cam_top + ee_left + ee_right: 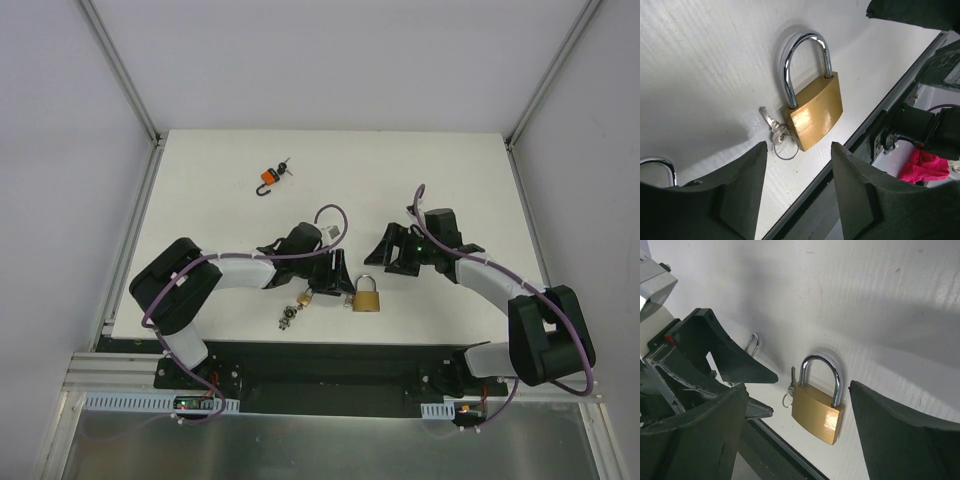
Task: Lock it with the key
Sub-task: Place the key at the center of the board.
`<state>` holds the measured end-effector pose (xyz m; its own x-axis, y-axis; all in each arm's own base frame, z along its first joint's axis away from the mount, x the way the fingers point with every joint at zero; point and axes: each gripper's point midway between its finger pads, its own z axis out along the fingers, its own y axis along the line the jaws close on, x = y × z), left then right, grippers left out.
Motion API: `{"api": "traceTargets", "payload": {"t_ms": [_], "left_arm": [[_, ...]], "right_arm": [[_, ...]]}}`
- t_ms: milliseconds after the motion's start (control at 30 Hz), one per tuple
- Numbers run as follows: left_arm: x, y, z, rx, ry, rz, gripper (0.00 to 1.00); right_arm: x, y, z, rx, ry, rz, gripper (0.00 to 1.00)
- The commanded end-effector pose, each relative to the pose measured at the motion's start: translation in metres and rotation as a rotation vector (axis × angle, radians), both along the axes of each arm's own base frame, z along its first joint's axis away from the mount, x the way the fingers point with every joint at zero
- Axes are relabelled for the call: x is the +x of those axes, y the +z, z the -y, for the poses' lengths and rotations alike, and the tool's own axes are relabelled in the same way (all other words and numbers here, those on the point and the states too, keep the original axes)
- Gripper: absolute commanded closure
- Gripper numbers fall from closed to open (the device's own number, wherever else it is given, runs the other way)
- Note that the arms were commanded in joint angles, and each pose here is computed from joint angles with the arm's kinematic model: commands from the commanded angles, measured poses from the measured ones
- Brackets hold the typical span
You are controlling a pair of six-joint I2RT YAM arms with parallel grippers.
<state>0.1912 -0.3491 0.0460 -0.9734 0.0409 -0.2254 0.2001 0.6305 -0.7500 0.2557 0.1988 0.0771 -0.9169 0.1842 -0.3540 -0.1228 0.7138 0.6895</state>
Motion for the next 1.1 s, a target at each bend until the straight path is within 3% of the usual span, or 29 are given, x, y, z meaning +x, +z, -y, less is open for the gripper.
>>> {"api": "traceTargets", "payload": {"t_ms": [0,267,633,1067], "left_arm": [[0.012,0.026,0.009,-0.026,-0.006,0.088,0.46],[0.013,0.033,0.004,-0.021,0.010,0.110,0.41],[0.035,0.086,0.000,-0.070,0.038,0.337,0.31],[0.029,0.102,-0.067,0.187,0.102,0.428,0.23]], "right_arm": [[0.007,0.021,-0.002,0.034,-0.005,0.052,0.15],[0.007,0.021,-0.001,0.038,-0.004,0.052,0.15],[0.008,0.032,0.000,0.046,-0.007,0.080,0.10],[0.010,0.052,-0.006,0.095,-0.001,0.094,0.03]]}}
